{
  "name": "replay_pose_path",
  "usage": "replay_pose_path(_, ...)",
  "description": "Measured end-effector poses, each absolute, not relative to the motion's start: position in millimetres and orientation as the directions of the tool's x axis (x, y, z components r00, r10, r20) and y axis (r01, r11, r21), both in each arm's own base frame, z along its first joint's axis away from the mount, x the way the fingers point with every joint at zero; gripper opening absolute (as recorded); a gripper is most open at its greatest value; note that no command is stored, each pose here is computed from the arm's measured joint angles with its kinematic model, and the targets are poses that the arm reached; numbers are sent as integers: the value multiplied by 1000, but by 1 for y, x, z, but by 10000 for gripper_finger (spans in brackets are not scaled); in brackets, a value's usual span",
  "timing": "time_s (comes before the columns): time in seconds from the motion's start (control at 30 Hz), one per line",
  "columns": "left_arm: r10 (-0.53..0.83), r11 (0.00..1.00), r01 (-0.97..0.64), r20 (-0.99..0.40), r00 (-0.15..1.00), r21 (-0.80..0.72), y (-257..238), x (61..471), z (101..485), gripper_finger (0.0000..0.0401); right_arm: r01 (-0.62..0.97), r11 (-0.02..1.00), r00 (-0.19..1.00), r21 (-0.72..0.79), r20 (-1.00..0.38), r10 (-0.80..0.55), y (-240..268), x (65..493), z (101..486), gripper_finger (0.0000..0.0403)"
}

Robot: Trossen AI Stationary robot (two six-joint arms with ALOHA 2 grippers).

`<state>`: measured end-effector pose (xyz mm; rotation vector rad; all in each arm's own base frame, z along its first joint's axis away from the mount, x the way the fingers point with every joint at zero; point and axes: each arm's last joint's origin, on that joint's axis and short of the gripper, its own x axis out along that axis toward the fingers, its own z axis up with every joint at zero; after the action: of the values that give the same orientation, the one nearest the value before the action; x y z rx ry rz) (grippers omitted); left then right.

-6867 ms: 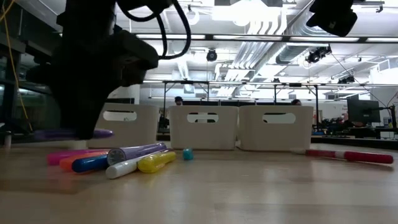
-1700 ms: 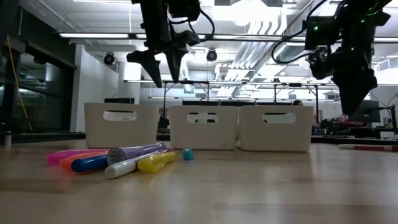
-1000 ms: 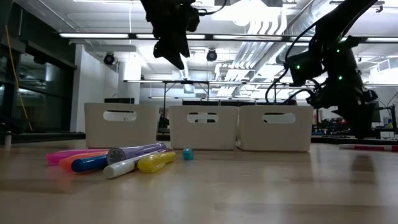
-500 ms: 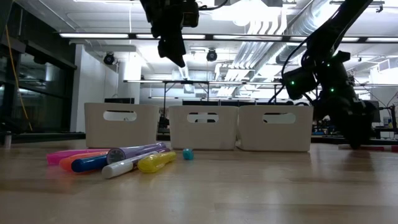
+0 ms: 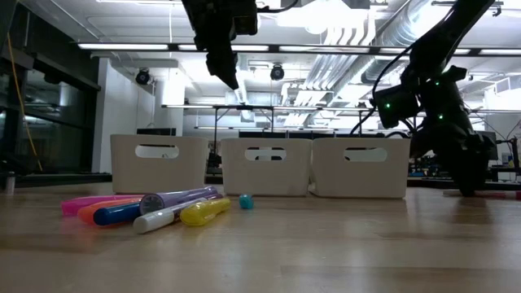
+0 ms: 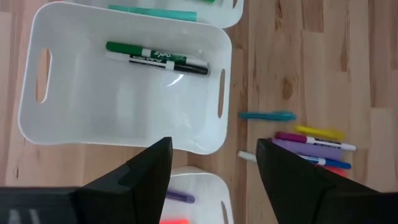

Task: Pick & Place Markers
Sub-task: Put the red marker into the middle white bin

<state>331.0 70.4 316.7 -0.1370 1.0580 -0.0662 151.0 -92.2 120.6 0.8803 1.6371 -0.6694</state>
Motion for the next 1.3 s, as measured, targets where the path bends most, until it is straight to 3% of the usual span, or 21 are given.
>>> replay_pose_path(0.6,-130,989,-4,-863,489,-151,70,331,317,229,730,681,-230,-55,-959,168,-56,161,121,190)
replay_pose_path(1.1,-131,988,-7,-864,486,-153,70,331,316,229,790,603,-246,-107,-957,153,-56,160,121,28)
replay_pose_path(1.3,-131,988,-8,-864,485,-154,70,331,316,229,832,542,-236,-117,-959,155,-56,161,121,19)
